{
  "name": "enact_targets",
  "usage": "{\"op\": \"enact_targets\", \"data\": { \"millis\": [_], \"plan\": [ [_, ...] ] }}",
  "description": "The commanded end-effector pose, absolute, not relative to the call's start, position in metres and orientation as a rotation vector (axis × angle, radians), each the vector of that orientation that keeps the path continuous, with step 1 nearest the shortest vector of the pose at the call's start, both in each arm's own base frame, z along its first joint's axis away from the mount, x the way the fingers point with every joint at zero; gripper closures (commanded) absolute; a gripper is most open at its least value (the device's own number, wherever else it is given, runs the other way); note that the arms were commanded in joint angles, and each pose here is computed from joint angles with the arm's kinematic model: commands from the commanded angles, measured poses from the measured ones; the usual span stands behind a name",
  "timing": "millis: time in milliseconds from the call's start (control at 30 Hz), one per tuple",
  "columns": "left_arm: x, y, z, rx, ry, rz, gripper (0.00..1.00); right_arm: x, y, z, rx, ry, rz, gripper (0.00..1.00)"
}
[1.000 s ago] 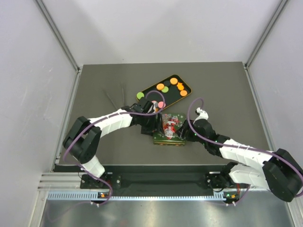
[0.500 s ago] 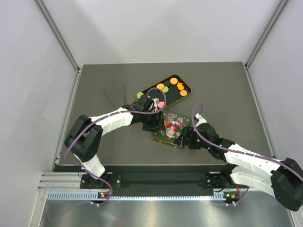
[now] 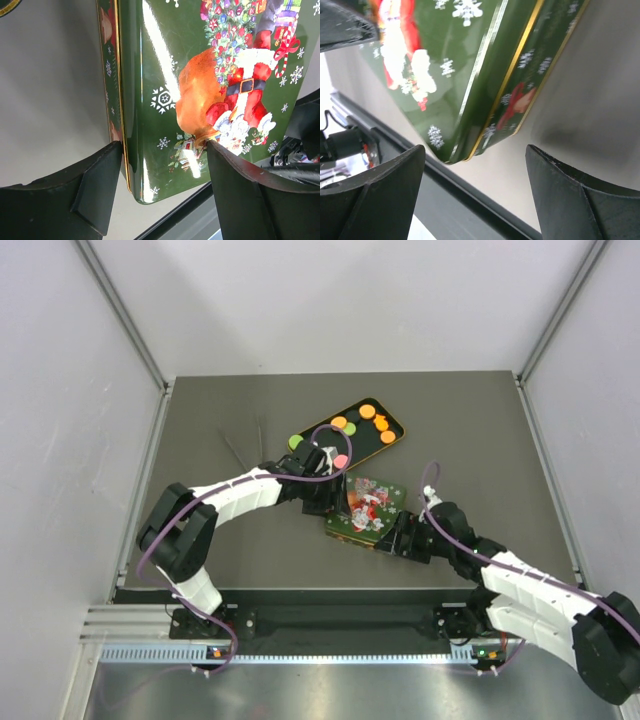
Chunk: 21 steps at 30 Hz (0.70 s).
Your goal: Pack the cookies
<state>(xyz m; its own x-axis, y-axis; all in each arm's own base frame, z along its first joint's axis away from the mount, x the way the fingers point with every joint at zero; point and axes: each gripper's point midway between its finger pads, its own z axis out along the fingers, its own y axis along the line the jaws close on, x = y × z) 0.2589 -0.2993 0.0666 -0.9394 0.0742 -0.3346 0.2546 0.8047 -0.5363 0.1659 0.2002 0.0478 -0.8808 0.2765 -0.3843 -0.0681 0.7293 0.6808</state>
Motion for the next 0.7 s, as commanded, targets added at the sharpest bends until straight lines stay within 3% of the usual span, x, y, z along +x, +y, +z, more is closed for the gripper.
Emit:
{"op": "enact_targets", "data": {
  "millis": [0, 400, 533, 667],
  "plan": [
    [0.272, -0.302, 0.076, 0.263, 2.632, -0.838, 0.27, 0.172, 0.210, 0.073, 0.111, 2.392, 1.080, 0.19],
    [0.271, -0.302, 0.075, 0.255, 2.637, -0.839, 0.28, 0.188, 0.195, 0.071, 0.240, 2.353, 1.065, 0.21],
    [0.270, -0.307, 0.074, 0.261, 2.636, -0.850, 0.28, 0.185, 0.199, 0.056, 0.245, 2.389, 1.086, 0.33],
    [0.268, -0.312, 0.073, 0.267, 2.639, -0.856, 0.28, 0.179, 0.196, 0.041, 0.250, 2.416, 1.075, 0.37]
  ]
}}
